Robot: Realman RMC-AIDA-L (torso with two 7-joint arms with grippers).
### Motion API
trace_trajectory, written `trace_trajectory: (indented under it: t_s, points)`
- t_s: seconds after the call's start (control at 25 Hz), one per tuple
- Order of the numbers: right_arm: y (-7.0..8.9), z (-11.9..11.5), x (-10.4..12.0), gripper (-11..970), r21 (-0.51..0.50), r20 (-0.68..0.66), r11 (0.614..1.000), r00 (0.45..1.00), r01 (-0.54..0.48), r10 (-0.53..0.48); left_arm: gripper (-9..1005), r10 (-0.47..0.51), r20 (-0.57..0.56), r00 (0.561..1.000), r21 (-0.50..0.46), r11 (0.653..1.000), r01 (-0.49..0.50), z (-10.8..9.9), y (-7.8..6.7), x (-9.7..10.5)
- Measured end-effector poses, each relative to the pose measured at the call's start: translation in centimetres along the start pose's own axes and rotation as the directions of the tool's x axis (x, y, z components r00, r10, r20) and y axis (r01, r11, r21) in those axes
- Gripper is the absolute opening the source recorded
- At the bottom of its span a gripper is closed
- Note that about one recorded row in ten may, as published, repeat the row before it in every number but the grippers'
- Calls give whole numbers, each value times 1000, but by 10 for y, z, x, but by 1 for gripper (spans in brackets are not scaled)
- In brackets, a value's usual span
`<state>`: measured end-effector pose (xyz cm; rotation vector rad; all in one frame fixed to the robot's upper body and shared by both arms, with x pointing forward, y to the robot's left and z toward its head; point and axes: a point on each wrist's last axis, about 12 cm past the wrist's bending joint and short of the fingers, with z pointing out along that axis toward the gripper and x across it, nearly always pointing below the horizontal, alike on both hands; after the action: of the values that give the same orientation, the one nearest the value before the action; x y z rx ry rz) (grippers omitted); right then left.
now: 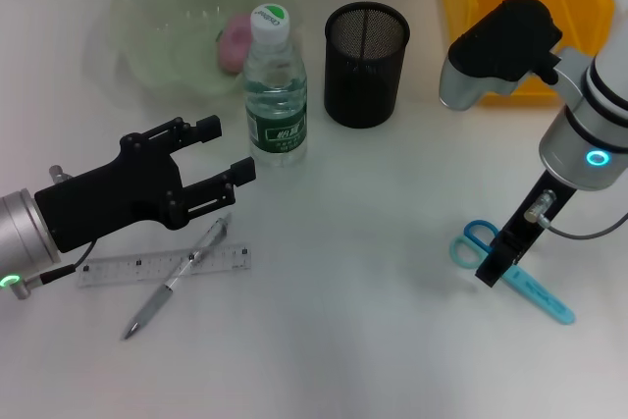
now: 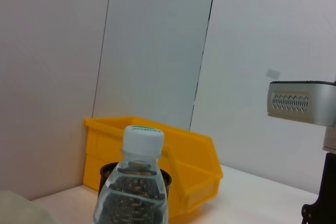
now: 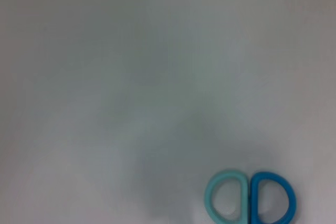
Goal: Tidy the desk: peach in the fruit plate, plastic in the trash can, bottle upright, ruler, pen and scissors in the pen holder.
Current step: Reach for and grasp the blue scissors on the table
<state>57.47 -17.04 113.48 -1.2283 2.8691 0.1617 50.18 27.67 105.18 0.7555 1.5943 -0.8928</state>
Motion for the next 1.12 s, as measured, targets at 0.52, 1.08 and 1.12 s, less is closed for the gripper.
trace_trajectory:
  t_s: [0.52,1.08,1.12]
  points:
    - [1,1,0,723,-3,-6,1000,1000,-2,2,727,5,7,1000,-8,1000,-5,1,3,-3]
    - [1,5,1,722,-4,-20,1000,1000,-9,9,727,10,-1,1000,-19,1000,-10,3,6,-4]
    - [1,5,1,722,-4,-20,1000,1000,-9,9,727,10,-1,1000,-19,1000,-10,3,6,-4]
